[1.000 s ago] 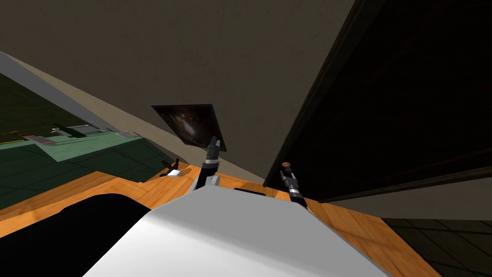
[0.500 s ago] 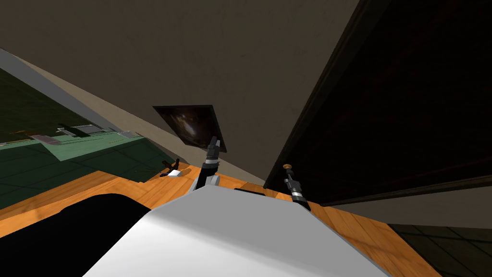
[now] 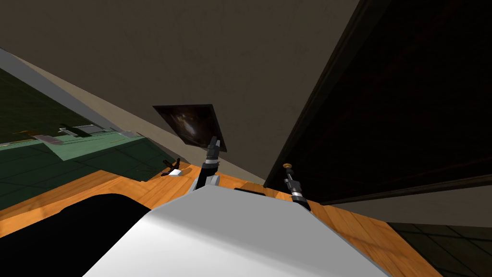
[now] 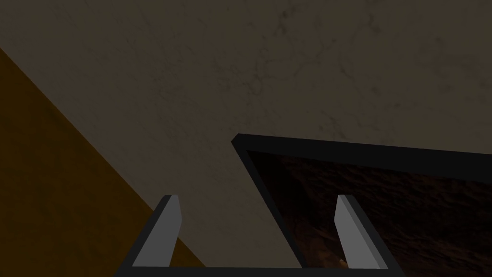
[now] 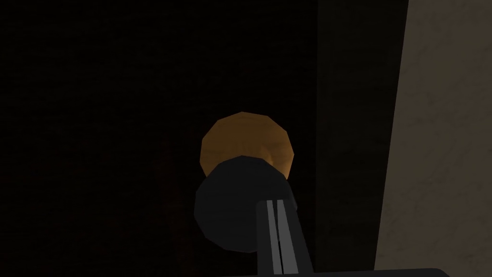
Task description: Pull the door open
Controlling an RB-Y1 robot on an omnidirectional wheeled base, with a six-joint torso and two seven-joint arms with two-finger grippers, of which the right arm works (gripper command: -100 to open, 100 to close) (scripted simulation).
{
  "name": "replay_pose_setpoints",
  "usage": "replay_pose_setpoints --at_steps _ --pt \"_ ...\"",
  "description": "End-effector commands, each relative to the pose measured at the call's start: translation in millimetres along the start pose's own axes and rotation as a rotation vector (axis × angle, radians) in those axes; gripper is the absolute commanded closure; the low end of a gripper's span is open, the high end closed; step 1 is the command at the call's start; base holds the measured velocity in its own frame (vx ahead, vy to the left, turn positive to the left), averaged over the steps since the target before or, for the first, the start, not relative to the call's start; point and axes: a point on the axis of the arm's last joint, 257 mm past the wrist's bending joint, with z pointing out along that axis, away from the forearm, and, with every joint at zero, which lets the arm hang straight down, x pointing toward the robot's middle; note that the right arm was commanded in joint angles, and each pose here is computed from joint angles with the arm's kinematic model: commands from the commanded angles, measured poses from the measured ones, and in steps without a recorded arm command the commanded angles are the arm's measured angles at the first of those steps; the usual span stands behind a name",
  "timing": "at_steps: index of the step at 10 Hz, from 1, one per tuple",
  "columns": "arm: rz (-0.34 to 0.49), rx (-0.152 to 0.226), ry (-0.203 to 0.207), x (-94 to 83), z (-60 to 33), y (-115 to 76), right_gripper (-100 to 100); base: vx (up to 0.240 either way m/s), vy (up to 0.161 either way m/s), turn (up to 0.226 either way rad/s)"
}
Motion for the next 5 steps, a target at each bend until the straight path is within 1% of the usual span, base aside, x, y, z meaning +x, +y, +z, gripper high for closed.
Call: replay_pose_setpoints --at_steps 1,5 --pt "-0.003 -0.003 -0.005 -3.0 -0.5 -2.2 -100 -0.15 0.022 -0.035" --pt "-0.015 -0.014 -0.02 -11.6 -1.3 -9.0 -100 -0.202 0.018 -0.037"
